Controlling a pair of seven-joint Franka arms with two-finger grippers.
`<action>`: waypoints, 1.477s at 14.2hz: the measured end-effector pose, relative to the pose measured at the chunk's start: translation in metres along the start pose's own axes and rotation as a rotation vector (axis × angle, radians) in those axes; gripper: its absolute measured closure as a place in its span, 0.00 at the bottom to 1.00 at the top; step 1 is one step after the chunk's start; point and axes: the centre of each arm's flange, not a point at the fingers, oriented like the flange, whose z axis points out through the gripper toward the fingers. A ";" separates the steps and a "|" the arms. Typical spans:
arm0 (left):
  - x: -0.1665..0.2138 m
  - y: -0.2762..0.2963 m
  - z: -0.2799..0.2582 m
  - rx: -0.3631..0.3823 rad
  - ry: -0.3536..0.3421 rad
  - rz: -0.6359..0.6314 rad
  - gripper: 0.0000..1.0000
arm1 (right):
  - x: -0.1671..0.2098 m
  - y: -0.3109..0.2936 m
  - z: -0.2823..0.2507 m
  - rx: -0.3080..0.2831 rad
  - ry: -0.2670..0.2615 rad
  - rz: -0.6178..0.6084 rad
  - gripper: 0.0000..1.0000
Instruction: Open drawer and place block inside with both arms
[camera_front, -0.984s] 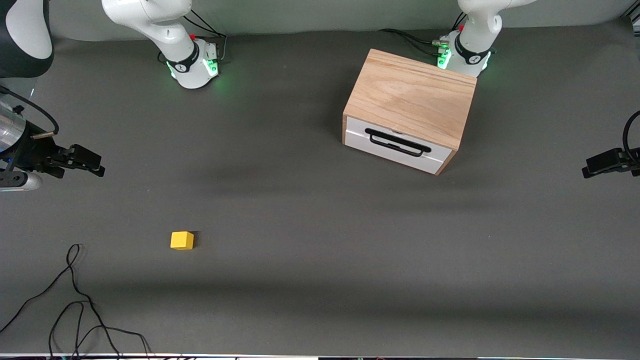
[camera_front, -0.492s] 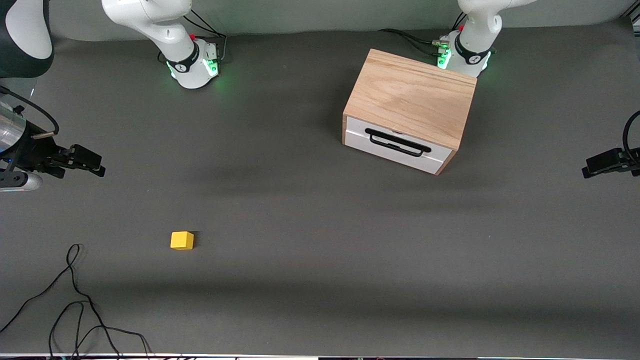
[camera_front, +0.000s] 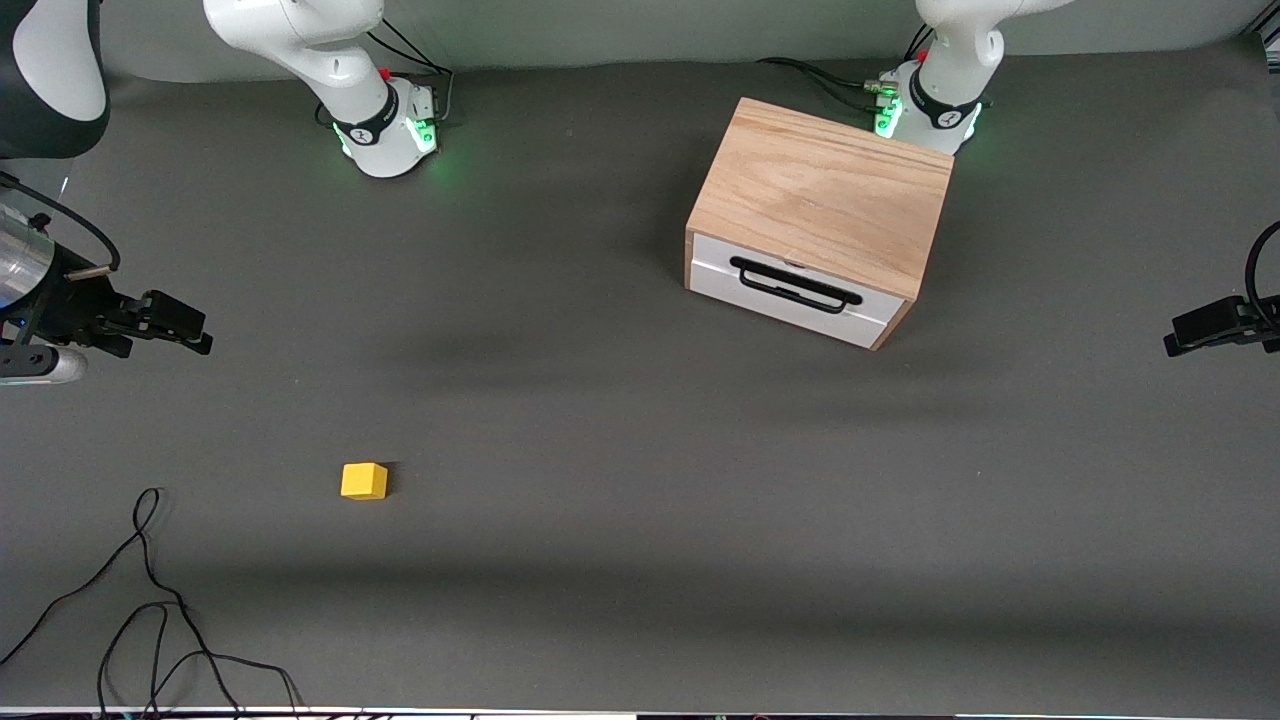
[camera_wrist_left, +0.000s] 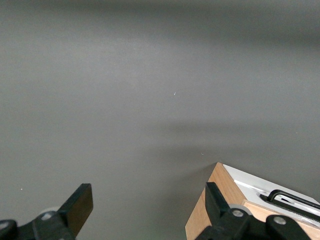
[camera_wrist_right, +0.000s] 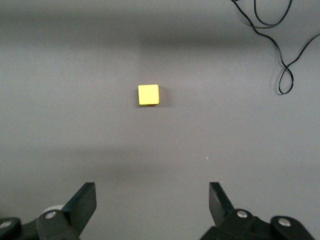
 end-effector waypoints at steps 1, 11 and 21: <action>0.000 0.000 0.000 0.000 0.000 0.000 0.00 | 0.001 -0.001 0.001 0.000 0.001 -0.002 0.00; -0.003 0.043 0.002 0.003 -0.028 -0.162 0.00 | 0.008 -0.002 0.017 -0.004 -0.016 -0.001 0.00; -0.023 0.223 0.028 0.028 -0.060 -0.692 0.00 | 0.011 0.000 0.028 -0.007 -0.029 -0.024 0.00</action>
